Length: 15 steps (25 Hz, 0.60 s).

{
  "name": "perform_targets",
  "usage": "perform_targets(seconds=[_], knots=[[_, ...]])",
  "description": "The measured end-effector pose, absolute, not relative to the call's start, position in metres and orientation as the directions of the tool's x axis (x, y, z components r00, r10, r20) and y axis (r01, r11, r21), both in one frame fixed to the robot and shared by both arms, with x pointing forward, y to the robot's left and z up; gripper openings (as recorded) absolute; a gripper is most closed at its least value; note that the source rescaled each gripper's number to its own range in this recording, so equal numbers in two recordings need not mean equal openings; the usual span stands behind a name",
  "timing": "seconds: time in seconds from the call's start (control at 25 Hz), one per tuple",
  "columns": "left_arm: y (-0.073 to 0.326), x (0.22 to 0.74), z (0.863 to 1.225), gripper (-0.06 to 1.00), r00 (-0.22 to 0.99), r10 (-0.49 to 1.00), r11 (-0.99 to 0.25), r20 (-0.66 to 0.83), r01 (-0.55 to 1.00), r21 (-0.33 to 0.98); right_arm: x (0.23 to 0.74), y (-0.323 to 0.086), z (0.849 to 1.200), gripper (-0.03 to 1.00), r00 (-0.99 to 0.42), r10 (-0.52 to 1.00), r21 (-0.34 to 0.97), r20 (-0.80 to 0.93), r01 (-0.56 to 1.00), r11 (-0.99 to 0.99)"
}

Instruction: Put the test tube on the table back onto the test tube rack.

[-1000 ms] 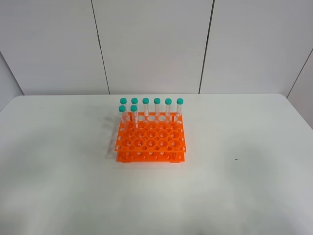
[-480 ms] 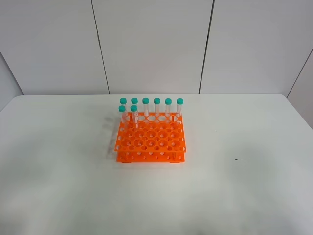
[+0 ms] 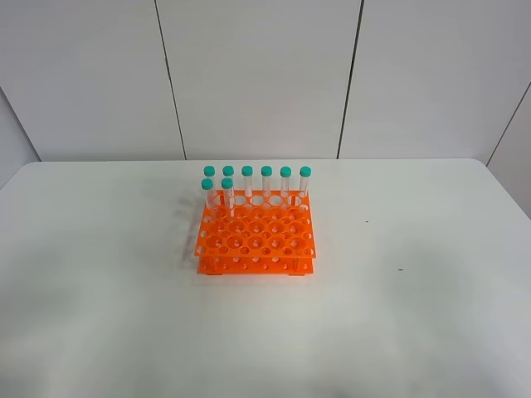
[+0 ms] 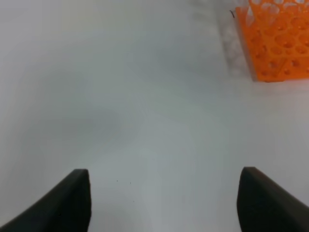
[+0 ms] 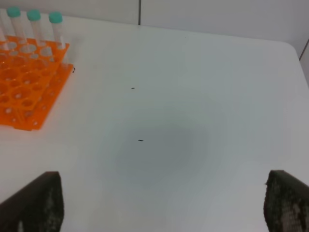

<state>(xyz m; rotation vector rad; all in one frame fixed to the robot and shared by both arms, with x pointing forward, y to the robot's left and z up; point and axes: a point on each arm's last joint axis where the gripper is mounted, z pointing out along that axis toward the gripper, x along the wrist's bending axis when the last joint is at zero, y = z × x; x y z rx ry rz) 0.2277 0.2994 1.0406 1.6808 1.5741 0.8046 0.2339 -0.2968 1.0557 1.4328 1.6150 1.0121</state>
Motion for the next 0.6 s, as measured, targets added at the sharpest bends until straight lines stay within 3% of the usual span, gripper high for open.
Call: perform_targets(seconds=[0.6], knots=[[0.2991,0.2277,1.0406,1.0,0.05,0.999,-0.016,-0.016,0.572,0.82,0.2339,-0.2968,1.0557,0.91,-0.103,0.994,0.909,-0.025,0.411,0.065]])
